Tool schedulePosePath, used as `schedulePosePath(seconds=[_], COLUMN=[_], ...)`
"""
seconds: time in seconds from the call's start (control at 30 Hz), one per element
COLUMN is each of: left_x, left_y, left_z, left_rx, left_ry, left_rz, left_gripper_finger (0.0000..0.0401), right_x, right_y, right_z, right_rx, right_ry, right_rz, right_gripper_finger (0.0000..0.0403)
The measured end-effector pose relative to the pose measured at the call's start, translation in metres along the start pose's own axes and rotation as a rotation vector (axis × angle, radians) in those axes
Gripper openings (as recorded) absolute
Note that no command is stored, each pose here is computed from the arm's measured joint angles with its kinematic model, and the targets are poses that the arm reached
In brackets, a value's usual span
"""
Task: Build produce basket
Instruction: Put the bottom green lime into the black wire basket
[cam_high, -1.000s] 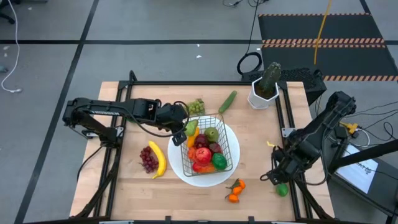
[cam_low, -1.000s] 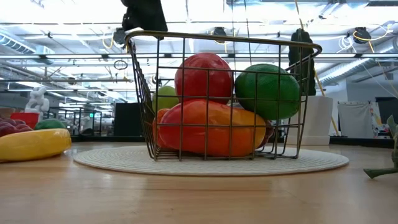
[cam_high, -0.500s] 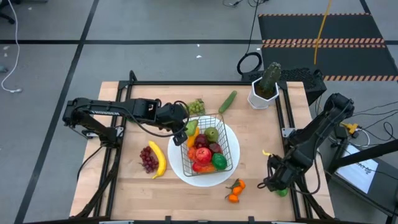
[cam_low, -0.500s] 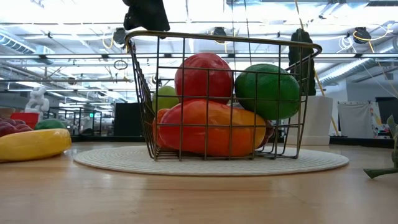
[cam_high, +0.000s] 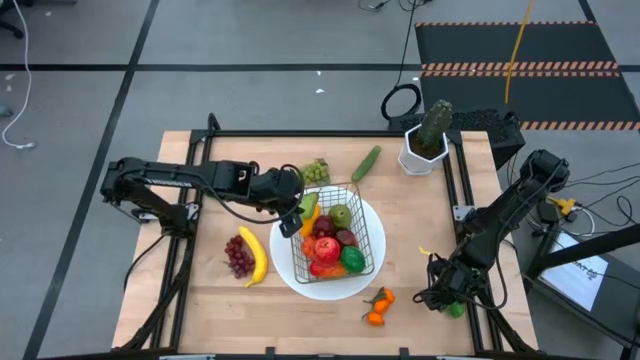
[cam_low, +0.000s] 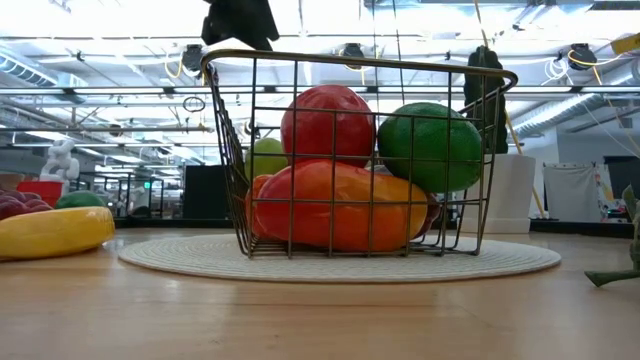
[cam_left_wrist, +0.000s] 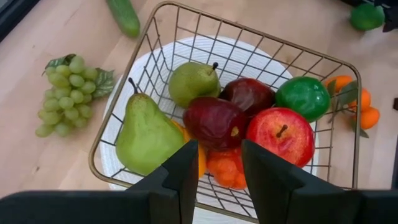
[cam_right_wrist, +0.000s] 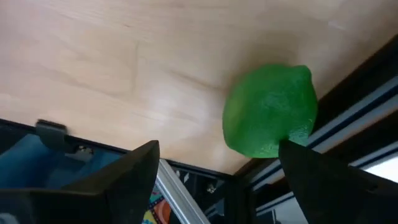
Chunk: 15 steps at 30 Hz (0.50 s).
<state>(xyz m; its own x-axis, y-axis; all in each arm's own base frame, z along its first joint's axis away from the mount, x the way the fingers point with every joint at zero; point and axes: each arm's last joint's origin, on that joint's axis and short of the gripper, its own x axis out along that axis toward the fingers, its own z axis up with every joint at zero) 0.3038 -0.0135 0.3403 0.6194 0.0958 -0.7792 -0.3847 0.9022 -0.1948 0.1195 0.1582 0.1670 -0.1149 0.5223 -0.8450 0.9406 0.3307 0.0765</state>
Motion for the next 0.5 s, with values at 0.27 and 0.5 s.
schedulePosePath(seconds=[0.27, 0.5], left_x=[0.0000, 0.0000], left_y=[-0.0002, -0.0003], left_z=[-0.0001, 0.0000], left_rx=[0.004, 0.004], left_ry=[0.000, -0.001], left_rz=[-0.001, -0.001], left_gripper_finger=[0.0122, 0.0122], right_x=[-0.0044, -0.0065], right_y=[0.0063, 0.0044], right_z=[-0.0070, -0.0081], right_rx=[-0.023, -0.021], right_ry=[0.030, 0.014], right_rz=[0.033, 0.003], right_gripper_finger=[0.0325, 0.0325])
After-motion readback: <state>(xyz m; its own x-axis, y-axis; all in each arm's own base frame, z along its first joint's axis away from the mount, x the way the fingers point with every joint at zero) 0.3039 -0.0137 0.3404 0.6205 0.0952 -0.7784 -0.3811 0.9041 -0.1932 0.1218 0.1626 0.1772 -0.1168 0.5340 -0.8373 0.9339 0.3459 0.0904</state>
